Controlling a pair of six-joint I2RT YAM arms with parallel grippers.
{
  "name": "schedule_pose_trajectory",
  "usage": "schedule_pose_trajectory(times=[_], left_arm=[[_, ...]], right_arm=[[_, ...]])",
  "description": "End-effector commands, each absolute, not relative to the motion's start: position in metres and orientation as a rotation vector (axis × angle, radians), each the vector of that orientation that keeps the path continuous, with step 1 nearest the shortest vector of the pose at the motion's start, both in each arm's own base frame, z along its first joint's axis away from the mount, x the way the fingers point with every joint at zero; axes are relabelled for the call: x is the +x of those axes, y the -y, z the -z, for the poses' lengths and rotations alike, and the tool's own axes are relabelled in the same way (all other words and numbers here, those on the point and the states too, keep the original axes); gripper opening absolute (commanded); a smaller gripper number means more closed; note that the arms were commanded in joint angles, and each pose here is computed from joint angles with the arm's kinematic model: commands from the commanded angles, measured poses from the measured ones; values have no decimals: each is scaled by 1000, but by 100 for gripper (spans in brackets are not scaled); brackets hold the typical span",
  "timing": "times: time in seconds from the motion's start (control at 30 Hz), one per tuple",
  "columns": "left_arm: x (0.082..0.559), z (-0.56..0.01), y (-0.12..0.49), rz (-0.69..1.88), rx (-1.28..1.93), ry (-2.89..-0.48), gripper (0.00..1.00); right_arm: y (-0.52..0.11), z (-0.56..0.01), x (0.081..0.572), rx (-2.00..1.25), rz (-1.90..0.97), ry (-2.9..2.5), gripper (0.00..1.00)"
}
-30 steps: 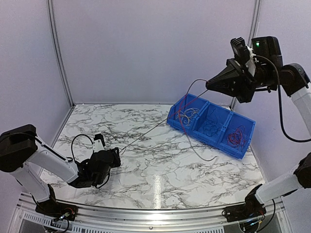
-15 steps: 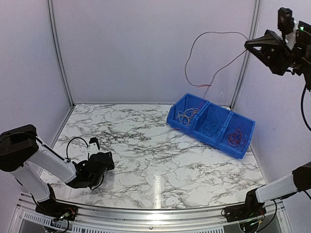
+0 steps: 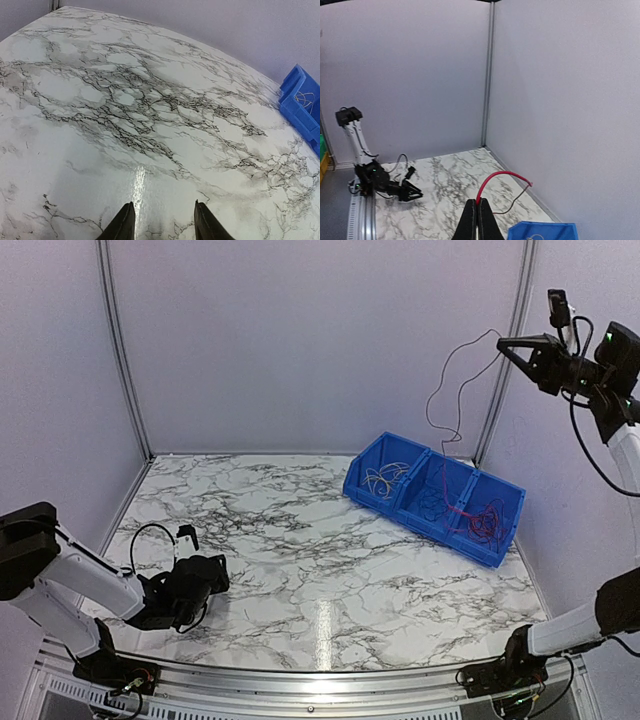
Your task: Untangle the cables
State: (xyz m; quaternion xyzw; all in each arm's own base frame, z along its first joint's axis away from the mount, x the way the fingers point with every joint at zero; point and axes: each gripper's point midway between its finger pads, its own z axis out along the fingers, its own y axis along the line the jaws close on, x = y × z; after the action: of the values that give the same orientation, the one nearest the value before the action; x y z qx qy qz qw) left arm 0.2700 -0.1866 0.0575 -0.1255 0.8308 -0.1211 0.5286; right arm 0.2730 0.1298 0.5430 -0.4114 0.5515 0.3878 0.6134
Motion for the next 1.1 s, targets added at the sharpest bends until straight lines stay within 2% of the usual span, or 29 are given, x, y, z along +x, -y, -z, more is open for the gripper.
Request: schedule_pose_trajectory(times=[0.0,0.1,0.3,0.67,1.07], left_arm=[[266,-58,183,283,-262,-2000,43],[265,-59,181,284,-263,-1998,43],[264,-57,179,277,-265,-2000,43],[266,-59,183,282,-253,-2001,44],[264,-56,181,281,-255,-2009,44]], right_arm=[[-106,-546,289,-833,-530,-1288,0],[-92,-531,304,-789,-392,-1338,0],[-80,-498,314,-747,-313,-1424,0],[-14,-488,345,-435,35,-1543,0],[26,-470,357,-297,254,-1576,0]])
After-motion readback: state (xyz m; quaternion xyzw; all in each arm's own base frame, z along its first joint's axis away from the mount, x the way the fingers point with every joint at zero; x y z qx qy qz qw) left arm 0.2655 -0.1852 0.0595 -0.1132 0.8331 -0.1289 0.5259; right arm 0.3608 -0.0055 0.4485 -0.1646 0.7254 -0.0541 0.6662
